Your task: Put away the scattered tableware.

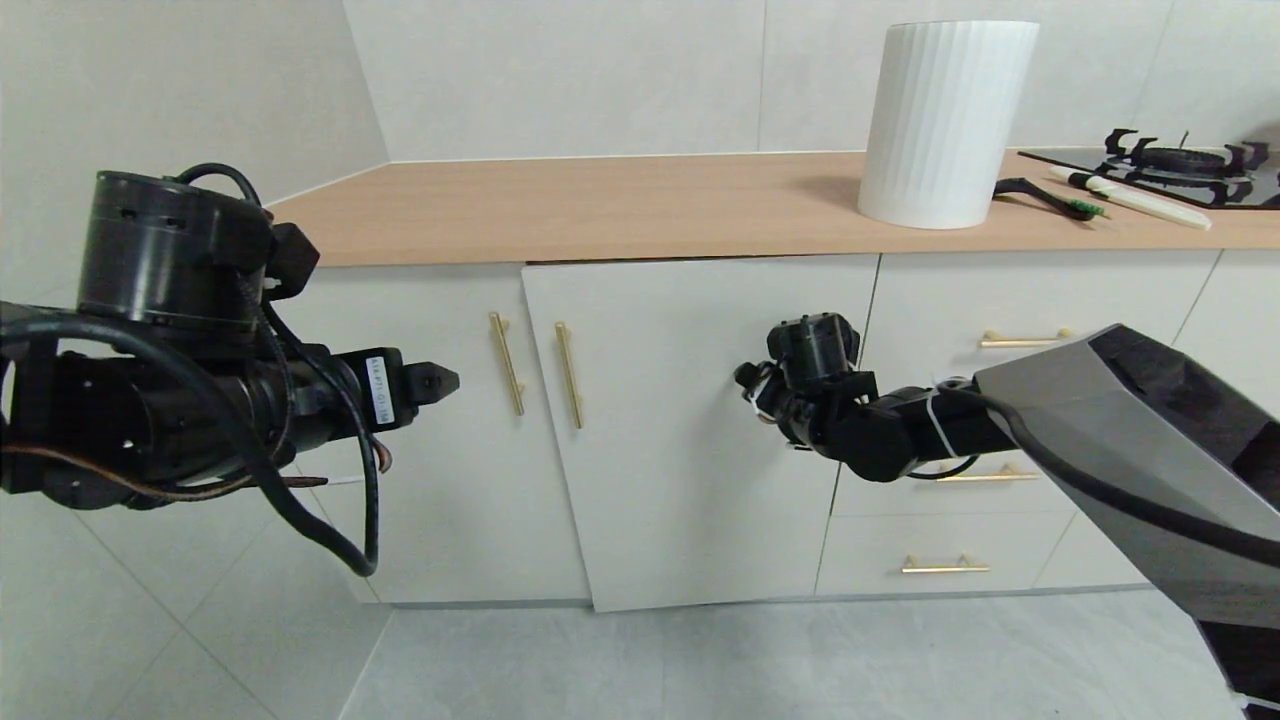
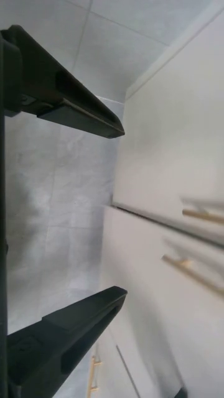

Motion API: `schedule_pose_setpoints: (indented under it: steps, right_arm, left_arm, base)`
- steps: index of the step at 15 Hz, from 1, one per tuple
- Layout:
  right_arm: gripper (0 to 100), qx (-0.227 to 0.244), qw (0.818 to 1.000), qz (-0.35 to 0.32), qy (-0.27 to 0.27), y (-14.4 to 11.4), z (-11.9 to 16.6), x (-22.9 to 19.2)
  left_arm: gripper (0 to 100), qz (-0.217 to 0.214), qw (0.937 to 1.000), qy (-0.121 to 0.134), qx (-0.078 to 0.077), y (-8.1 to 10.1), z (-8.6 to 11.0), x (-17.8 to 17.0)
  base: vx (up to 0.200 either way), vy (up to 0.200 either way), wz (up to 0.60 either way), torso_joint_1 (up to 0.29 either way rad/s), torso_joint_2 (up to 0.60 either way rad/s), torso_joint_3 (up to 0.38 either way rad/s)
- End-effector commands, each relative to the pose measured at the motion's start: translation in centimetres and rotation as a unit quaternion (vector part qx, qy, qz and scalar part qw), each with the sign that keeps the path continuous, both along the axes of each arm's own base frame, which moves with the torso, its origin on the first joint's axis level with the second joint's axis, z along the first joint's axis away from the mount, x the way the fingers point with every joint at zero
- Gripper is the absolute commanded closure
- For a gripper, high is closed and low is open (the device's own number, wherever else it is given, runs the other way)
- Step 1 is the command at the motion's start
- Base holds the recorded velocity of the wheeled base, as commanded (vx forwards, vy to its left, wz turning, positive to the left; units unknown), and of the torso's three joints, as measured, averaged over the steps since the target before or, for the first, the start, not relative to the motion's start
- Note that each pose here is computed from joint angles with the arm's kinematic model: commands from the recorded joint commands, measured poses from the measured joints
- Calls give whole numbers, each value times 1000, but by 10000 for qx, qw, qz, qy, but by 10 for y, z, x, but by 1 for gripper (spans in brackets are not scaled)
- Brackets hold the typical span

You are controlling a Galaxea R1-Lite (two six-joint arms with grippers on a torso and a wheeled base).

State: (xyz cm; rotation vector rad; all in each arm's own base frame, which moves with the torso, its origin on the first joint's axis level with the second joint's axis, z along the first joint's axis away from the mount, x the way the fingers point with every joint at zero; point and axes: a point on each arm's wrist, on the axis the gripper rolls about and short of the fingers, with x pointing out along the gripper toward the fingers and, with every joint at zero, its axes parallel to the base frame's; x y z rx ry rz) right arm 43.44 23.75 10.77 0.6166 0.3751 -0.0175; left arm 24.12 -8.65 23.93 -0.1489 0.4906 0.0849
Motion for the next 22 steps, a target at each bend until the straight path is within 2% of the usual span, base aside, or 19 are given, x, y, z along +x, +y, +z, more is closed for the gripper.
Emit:
schedule_pose_setpoints:
  steps: [1,7,9,11,13,14,16,17,18,20,22]
  right_arm:
    - [0,-13,10000,-69,19,-2,-7,6]
    - [0,-45,9998,-213,-25,-4,-5,8]
    - [0,-47,9998,-200,-47,-7,4,2]
    - [0,-318,9995,36,-6,-16,34,-37]
    - [0,-797,9964,204,-210,-41,73,-75]
    - [0,-933,9947,247,-348,-56,94,-100]
    - [0,-1181,9915,264,-476,-90,116,-158]
    - [0,-1242,9907,212,-516,-102,120,-178]
    - [0,-1480,9871,194,-579,-129,120,-224]
    - [0,-1757,9810,70,-821,-169,116,-281]
    - [0,-2084,9715,-197,-1112,-199,111,-321]
  left_arm:
    - [0,-2,10000,13,5,0,-1,0]
    - [0,-9,10000,15,1,-1,-1,1]
    - [0,-13,10000,14,-6,-1,-1,0]
    - [0,-83,10000,-37,-22,-3,2,-5]
    - [0,-329,9993,-158,-107,-12,7,-22]
    - [0,-331,9992,-214,-110,-9,8,-35]
    - [0,-93,9989,-445,-61,10,9,-69]
    - [0,-38,9986,-520,-49,17,8,-82]
    - [0,24,9975,-713,-28,34,2,-115]
    - [0,-27,9951,-992,8,57,-16,-160]
    - [0,41,9917,-1280,94,74,-30,-189]
  base:
    - [0,0,0,0,0,0]
    - [0,0,0,0,0,0]
    - [0,0,0,0,0,0]
    - [0,0,0,0,0,0]
    - [0,0,0,0,0,0]
    - [0,0,0,0,0,0]
    - [0,0,0,0,0,0]
    - [0,0,0,0,0,0]
    - [0,0,0,0,0,0]
    - [0,0,0,0,0,0]
    - [0,0,0,0,0,0]
